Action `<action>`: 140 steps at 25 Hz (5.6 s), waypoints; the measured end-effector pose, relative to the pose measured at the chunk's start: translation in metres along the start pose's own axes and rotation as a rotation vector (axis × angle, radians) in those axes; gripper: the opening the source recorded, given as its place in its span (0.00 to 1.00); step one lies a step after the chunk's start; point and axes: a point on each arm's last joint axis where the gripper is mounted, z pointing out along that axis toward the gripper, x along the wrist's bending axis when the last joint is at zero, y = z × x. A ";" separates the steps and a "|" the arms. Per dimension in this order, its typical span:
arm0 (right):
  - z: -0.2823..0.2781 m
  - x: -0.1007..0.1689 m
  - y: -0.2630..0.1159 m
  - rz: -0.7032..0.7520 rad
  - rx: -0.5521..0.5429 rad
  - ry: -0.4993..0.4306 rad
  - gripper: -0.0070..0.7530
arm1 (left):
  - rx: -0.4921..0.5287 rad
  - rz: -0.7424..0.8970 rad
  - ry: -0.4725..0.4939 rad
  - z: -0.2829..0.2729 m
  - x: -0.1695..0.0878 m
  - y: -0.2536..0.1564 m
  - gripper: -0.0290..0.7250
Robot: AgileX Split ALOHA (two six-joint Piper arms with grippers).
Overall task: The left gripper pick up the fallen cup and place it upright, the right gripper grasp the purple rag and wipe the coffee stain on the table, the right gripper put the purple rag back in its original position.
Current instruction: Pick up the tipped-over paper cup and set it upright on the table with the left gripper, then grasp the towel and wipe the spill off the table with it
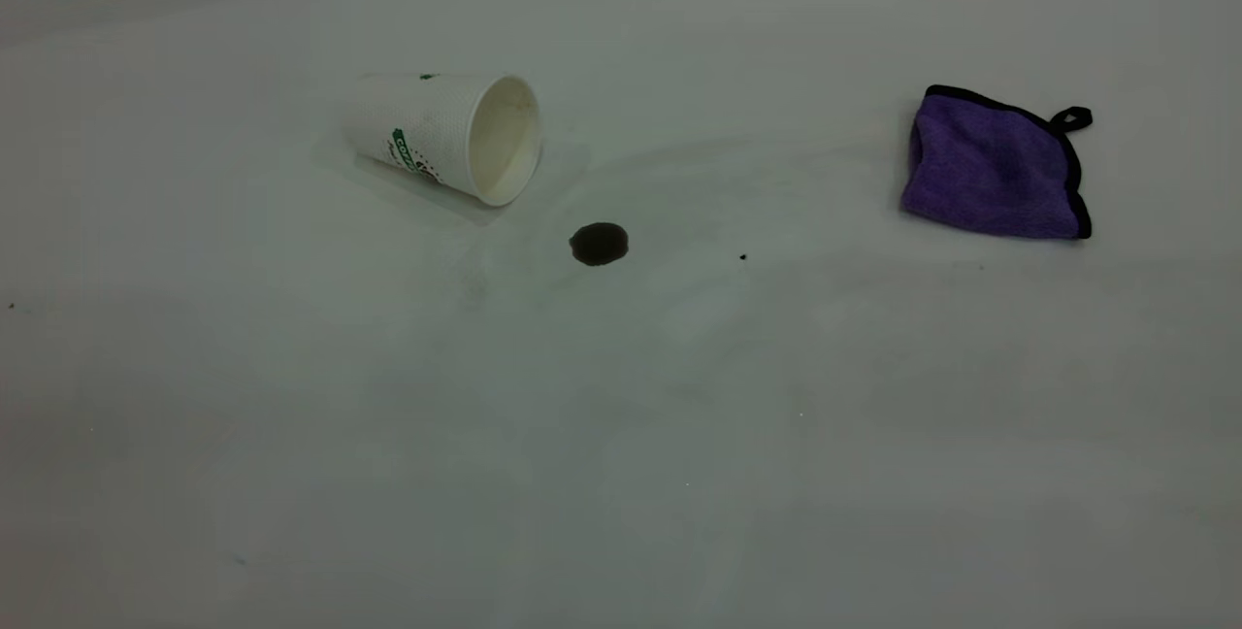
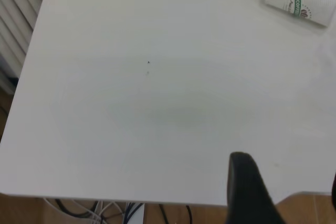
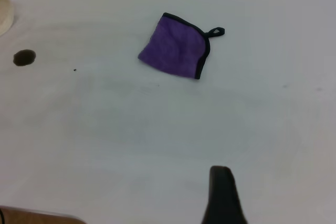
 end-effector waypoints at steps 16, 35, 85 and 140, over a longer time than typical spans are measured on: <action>0.000 0.000 0.000 0.000 0.000 0.000 0.75 | 0.398 -0.034 0.062 0.122 -0.001 0.146 0.82; 0.000 0.000 0.000 0.000 0.000 0.001 0.75 | 0.532 0.529 0.045 0.316 -0.237 0.158 0.91; 0.000 0.000 0.000 0.000 0.000 0.001 0.75 | 0.534 0.553 -0.248 0.400 -0.179 0.217 0.05; 0.000 0.000 0.000 0.000 0.000 0.001 0.75 | 0.284 0.330 -0.344 0.101 -0.072 0.302 0.47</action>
